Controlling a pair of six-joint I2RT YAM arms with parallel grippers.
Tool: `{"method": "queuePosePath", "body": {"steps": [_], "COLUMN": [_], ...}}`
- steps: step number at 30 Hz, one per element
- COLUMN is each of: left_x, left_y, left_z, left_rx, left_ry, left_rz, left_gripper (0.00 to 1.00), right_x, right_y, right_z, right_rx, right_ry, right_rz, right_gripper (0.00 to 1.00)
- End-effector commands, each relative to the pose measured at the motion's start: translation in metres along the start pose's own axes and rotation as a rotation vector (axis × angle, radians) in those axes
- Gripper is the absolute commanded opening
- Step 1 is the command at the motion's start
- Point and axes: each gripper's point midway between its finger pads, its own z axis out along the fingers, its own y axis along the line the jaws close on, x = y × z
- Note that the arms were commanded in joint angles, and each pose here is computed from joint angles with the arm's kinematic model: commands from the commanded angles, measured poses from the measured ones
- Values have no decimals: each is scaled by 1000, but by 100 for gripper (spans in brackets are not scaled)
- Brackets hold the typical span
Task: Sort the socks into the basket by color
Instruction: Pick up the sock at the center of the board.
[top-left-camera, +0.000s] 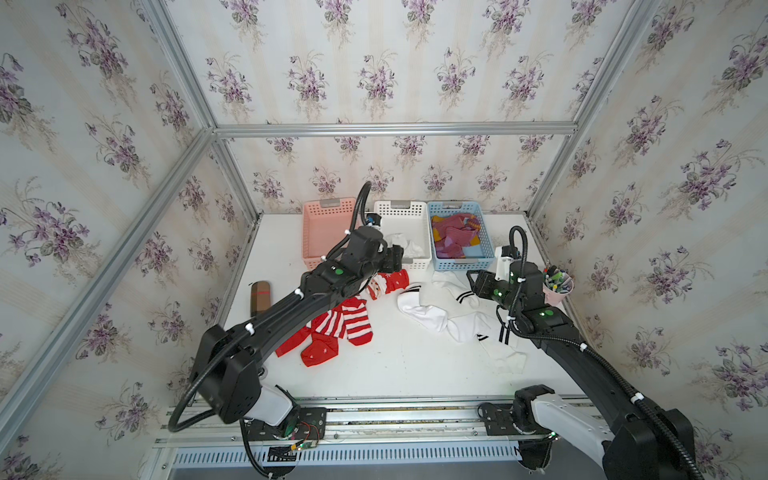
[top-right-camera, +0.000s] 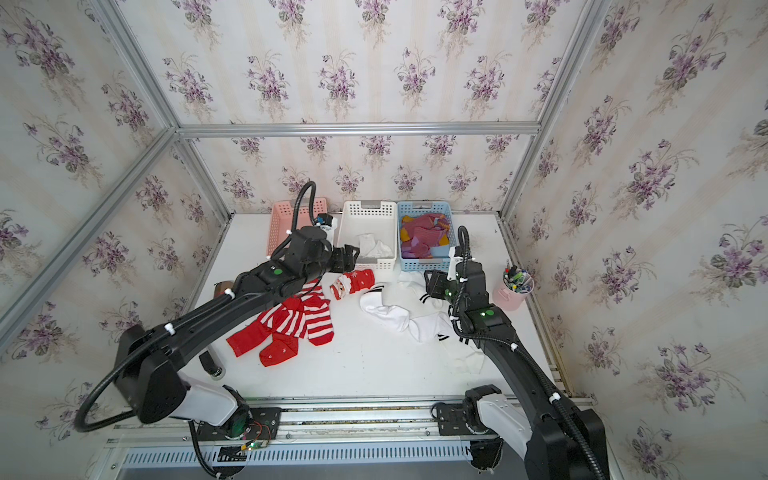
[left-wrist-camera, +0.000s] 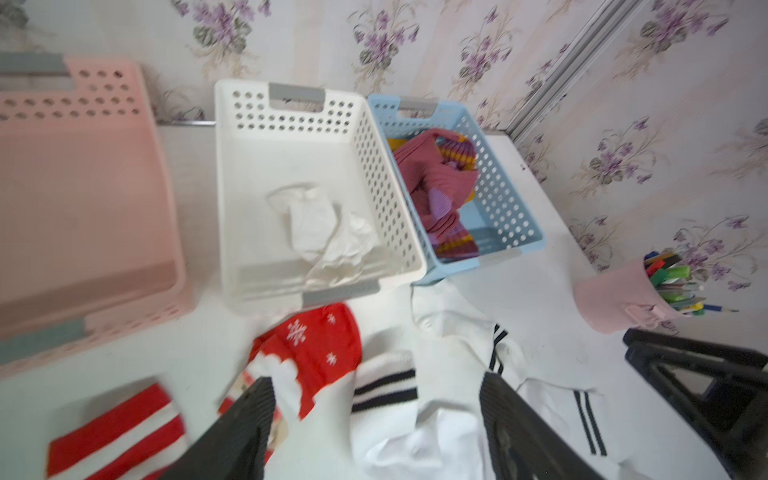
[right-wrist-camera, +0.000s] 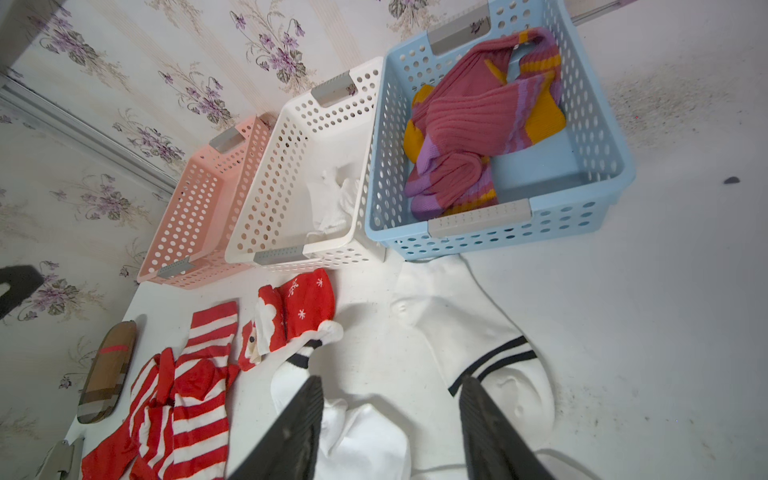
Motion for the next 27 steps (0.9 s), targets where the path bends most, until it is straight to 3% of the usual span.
{"method": "queuePosePath", "body": {"steps": [1, 6, 12, 20, 27], "left_x": [30, 64, 91, 88, 87], "left_y": [26, 61, 81, 81, 81], "left_z": [-25, -56, -52, -24, -19], "left_rx": [-34, -117, -153, -125, -111], "left_ry": [68, 126, 214, 239, 265], "left_rz": [-6, -5, -18, -42, -24], "left_gripper": [80, 83, 84, 84, 84], "right_x": [8, 25, 42, 57, 72], "right_y": [2, -2, -12, -18, -26], "right_z": [2, 7, 17, 41, 60], "right_rx": [-9, 0, 36, 83, 163], "right_ry": [27, 62, 103, 178, 218], "right_rz": [10, 16, 20, 7, -16], "right_gripper": [54, 55, 55, 56, 57]}}
